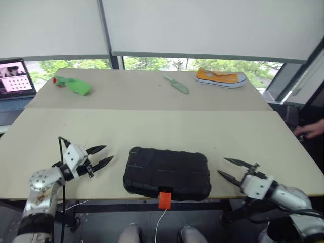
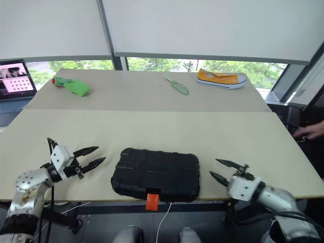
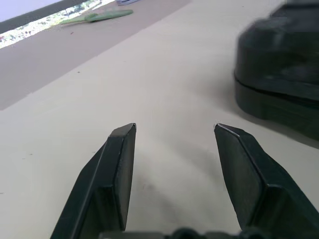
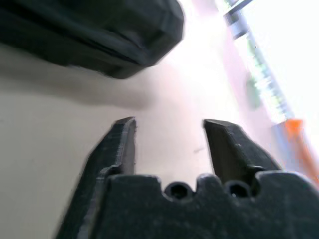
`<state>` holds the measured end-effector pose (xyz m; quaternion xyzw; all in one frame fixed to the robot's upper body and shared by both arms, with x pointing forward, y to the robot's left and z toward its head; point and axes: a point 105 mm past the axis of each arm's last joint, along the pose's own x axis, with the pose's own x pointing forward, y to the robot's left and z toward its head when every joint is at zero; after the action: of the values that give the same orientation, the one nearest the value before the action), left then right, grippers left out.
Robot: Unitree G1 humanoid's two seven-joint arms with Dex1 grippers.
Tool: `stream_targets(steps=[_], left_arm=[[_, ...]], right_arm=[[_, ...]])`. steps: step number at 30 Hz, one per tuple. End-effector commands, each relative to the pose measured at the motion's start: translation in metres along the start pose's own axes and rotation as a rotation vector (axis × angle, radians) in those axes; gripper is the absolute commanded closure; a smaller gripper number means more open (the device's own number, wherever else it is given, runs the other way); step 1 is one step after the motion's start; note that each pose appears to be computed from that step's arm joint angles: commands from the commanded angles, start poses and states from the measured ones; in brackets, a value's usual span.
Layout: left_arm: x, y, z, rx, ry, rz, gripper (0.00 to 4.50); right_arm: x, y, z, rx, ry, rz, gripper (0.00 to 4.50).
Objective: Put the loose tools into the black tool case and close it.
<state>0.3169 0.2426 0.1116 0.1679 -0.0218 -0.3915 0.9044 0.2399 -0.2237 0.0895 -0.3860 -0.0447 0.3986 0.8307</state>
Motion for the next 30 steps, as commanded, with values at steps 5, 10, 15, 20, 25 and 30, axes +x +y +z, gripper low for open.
stream_targets(steps=[5,10,15,20,25,30], left_arm=[[0.052,0.008,0.022,0.000,-0.024,-0.124,4.29],[0.093,-0.002,0.030,0.018,0.005,-0.260,4.42],[0.102,-0.006,0.018,0.029,0.103,-0.336,4.42],[0.092,-0.004,0.003,-0.009,0.177,-0.354,4.42],[0.077,-0.003,-0.003,-0.053,0.159,-0.346,4.42],[0.064,-0.005,-0.002,-0.109,0.089,-0.304,4.42]], right_arm=[[-0.016,0.038,0.034,0.303,0.007,0.262,4.50],[0.005,0.070,0.073,0.400,-0.060,0.431,4.50],[0.038,0.067,0.091,0.370,-0.114,0.425,4.50],[0.058,0.048,0.077,0.243,-0.099,0.361,4.50],[0.083,0.003,0.073,0.215,-0.133,0.198,4.50],[0.105,-0.027,0.054,0.218,-0.102,0.121,4.50]])
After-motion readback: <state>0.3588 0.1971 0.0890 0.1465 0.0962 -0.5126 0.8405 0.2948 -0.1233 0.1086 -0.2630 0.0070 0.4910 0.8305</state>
